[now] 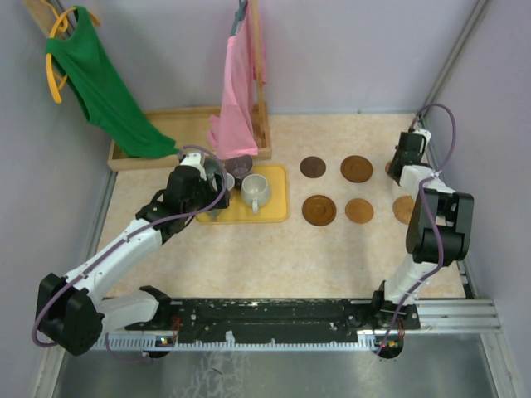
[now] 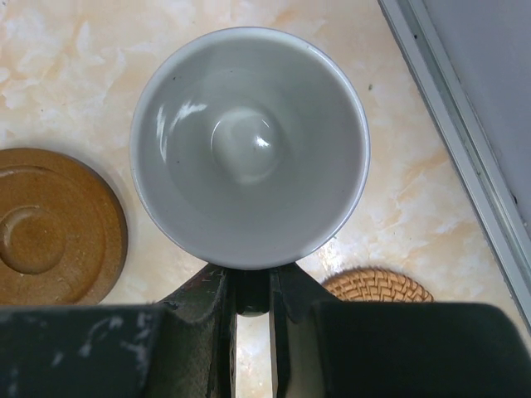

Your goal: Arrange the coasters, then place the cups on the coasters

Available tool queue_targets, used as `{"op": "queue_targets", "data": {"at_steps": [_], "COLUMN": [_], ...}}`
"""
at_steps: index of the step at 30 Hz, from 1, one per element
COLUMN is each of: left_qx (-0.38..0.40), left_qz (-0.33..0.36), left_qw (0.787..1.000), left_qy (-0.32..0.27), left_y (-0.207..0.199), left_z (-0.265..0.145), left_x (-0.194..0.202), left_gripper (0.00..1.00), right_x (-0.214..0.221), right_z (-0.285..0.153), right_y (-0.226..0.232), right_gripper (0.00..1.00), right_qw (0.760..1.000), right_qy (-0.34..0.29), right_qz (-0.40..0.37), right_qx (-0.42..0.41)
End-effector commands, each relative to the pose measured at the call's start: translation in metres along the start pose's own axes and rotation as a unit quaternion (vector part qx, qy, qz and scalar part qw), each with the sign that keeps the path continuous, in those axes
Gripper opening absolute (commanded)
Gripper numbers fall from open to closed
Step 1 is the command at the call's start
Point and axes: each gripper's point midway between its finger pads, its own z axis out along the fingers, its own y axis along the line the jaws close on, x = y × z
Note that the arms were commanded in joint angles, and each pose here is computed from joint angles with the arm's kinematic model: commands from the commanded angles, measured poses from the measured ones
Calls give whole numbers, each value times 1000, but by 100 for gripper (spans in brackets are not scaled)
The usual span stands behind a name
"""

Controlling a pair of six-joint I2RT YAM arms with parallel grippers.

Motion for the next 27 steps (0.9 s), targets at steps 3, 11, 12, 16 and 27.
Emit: {"op": "queue_targets", "data": {"at_steps": [3,11,12,16,27], "left_qx": [-1,0,-1,0,-1], "left_qz": [-2,-1,-1,0,-1], "left_qw": [1000,1000,1000,1000,1000], "left_qy": [-13,-14,-14,-15,-12], "left_y": [-2,-2,-2,-3,-2], "left_z": [-1,-1,0,0,2], "left_x": [-10,-10,-10,-11,-9], "left_gripper": [100,100,100,100,100], "right_x": [-46,-46,-45,-42,-34], "right_z": [-1,1,1,2,5], "right_y": [-6,-6,-6,-7,-7], "right_gripper": [0,0,0,0,0], "right_qw": [996,995,996,996,996], "right_qy": [-78,-77,-75,-75,-67], "right_qz": [19,22,21,17,9], "right_qx": [-29,-53,-53,-51,-51]}}
